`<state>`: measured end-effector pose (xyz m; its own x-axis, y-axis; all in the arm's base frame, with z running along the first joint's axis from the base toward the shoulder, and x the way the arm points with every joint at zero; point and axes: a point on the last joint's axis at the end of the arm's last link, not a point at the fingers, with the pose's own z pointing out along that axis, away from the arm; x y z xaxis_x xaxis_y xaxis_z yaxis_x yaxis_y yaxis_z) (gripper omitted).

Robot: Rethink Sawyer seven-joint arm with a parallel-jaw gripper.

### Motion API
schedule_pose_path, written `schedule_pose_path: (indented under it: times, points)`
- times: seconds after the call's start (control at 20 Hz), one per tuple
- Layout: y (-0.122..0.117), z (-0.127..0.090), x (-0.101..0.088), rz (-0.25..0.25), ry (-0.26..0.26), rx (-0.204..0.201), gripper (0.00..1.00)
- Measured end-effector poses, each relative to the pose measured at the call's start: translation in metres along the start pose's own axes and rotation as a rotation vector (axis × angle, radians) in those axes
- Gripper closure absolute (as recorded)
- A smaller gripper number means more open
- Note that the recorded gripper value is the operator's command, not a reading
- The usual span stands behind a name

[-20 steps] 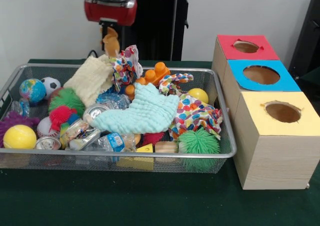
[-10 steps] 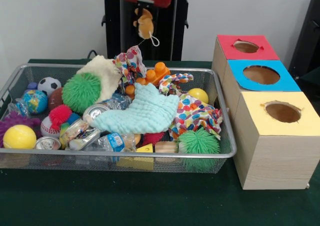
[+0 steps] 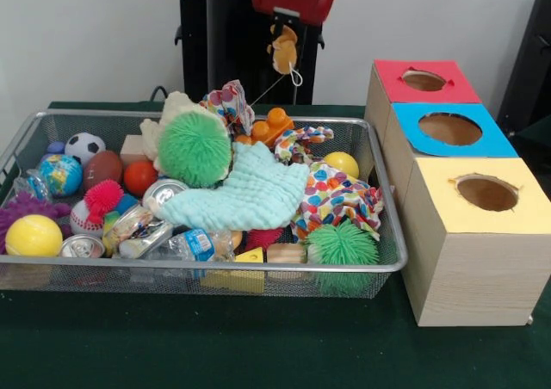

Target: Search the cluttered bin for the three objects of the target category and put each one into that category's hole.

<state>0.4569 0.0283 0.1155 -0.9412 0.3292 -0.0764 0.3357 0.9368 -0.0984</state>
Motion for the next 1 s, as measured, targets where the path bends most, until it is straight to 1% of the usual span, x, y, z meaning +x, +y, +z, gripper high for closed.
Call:
schedule_pose_path:
  times: [0.1, 0.2, 0.4, 0.45, 0.65, 0.8, 1.0]
  points:
    - [0.003, 0.004, 0.008, 0.019, -0.006, 0.000, 1.00]
    - [0.010, 0.012, 0.022, 0.041, -0.010, 0.002, 1.00]
    - [0.016, 0.015, 0.029, 0.043, -0.006, 0.007, 1.00]
    - [0.020, 0.017, 0.033, 0.046, 0.002, 0.009, 1.00]
    - [0.024, 0.017, 0.033, 0.068, 0.008, 0.009, 1.00]
    - [0.028, 0.012, 0.031, 0.089, 0.009, 0.010, 1.00]
    - [0.029, 0.001, 0.028, 0.120, 0.025, 0.014, 1.00]
